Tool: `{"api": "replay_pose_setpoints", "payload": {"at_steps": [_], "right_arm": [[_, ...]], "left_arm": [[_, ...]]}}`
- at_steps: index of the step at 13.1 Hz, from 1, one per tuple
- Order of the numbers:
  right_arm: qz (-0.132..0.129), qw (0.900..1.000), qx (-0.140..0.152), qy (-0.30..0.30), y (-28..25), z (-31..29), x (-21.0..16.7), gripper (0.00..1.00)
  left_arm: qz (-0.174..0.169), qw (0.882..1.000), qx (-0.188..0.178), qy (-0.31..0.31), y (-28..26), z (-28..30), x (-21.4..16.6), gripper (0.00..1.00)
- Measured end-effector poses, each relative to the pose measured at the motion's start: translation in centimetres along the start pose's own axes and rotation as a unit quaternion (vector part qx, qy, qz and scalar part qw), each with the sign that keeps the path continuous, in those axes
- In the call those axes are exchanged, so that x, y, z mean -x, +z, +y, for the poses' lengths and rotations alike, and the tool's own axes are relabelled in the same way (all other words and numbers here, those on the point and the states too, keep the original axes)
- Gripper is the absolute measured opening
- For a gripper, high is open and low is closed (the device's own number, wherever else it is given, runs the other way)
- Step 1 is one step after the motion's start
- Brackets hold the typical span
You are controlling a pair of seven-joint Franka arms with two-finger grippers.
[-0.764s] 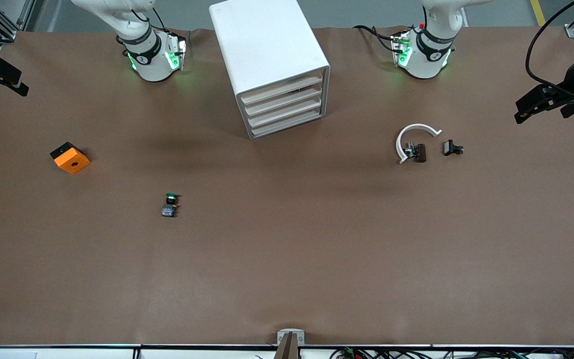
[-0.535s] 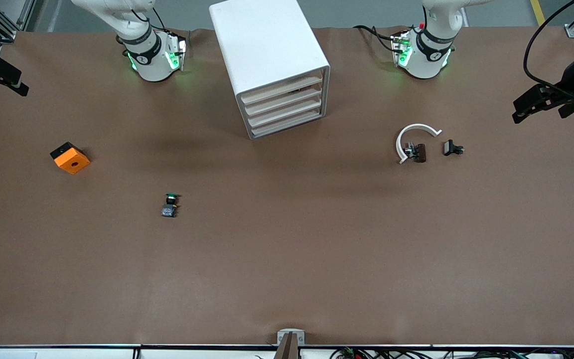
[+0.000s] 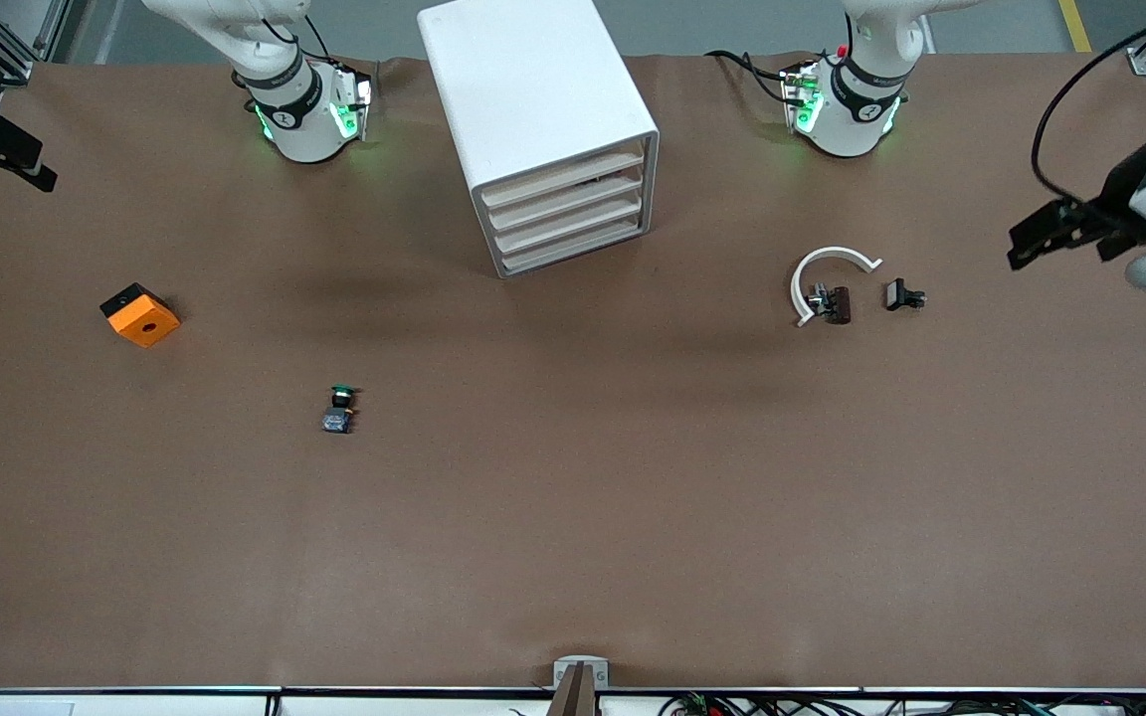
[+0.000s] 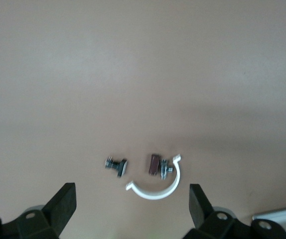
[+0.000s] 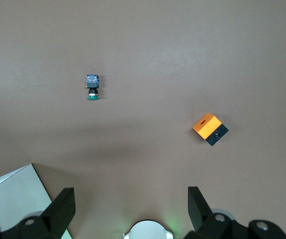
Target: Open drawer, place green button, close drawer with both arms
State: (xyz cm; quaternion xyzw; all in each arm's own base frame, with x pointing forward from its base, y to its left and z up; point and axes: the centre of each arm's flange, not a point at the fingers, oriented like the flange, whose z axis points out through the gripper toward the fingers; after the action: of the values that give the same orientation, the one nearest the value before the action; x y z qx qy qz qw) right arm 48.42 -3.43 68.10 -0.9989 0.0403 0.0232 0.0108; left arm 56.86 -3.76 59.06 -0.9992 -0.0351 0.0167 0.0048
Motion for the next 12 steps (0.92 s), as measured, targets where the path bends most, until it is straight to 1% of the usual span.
{"api": "replay_pose_setpoints", "payload": {"at_steps": [1,2,4,6,7,9,12], "right_arm": [[0.000,1.000,0.000,0.000,0.0,0.0,0.0,1.00],[0.000,1.000,0.000,0.000,0.0,0.0,0.0,1.00],[0.000,1.000,0.001,0.000,0.0,0.0,0.0,1.00],[0.000,1.000,0.001,0.000,0.0,0.0,0.0,1.00],[0.000,1.000,0.001,0.000,0.0,0.0,0.0,1.00],[0.000,1.000,0.001,0.000,0.0,0.0,0.0,1.00],[0.000,1.000,0.001,0.000,0.0,0.0,0.0,1.00]], "left_arm": [[-0.011,1.000,0.005,0.002,2.7,1.0,-1.6,1.00],[-0.028,1.000,0.008,-0.009,5.6,2.5,-2.9,1.00],[-0.059,0.997,0.008,-0.059,10.6,5.7,-4.5,1.00],[-0.081,0.990,0.001,-0.118,14.5,9.1,-5.2,1.00],[-0.096,0.983,-0.008,-0.155,16.6,10.7,-5.3,1.00],[-0.127,0.965,-0.025,-0.227,21.6,12.9,-5.6,1.00],[-0.169,0.931,-0.052,-0.320,28.5,18.3,-4.5,1.00]]}}
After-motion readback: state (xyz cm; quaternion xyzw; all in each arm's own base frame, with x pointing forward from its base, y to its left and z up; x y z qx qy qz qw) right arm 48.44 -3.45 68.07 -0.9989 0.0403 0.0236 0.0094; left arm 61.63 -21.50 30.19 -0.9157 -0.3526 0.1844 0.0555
